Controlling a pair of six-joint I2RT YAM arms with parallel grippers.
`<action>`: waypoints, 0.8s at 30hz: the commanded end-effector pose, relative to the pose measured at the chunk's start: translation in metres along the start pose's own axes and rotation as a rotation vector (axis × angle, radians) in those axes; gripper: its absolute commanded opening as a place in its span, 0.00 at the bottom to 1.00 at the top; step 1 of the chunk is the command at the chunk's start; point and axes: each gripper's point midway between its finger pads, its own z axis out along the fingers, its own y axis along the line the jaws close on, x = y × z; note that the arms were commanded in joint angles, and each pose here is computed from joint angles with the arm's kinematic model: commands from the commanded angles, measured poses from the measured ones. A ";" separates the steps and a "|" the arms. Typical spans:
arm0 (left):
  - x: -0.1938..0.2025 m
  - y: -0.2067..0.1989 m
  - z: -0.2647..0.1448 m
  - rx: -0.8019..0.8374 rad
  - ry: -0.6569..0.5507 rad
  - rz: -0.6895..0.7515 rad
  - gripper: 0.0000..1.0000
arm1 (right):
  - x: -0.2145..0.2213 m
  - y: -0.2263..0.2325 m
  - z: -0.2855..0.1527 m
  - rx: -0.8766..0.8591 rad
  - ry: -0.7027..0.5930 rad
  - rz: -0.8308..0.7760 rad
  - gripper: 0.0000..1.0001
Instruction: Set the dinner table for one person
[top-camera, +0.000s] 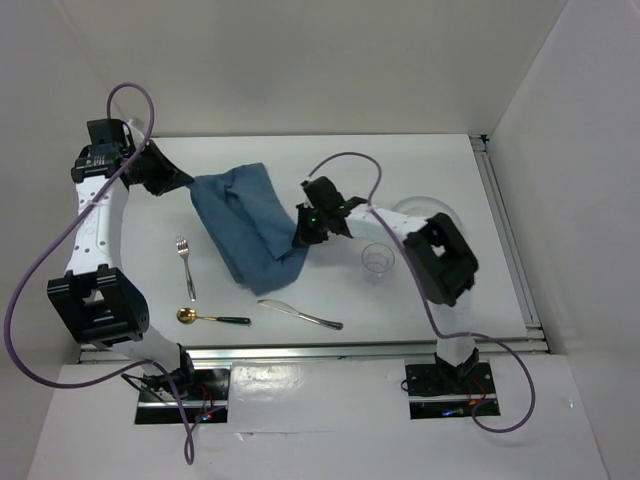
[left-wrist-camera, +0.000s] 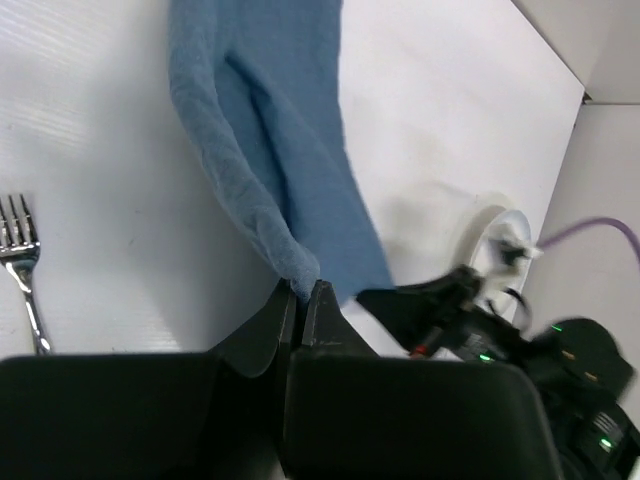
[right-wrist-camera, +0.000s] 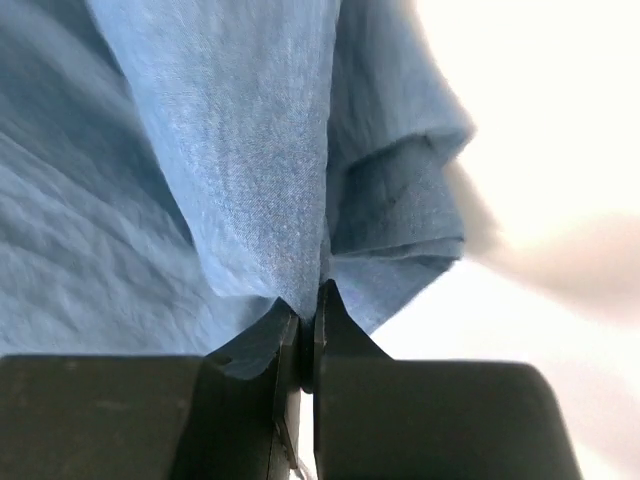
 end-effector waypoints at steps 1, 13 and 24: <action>0.008 -0.003 0.011 0.057 0.050 0.021 0.00 | -0.052 0.007 -0.067 -0.007 -0.270 0.025 0.00; 0.053 0.014 0.054 0.029 0.194 -0.001 0.00 | -0.018 -0.017 -0.103 0.137 -0.171 -0.072 0.90; 0.021 0.010 0.080 0.022 0.212 0.019 0.00 | -0.140 -0.055 -0.079 0.216 -0.300 0.000 0.91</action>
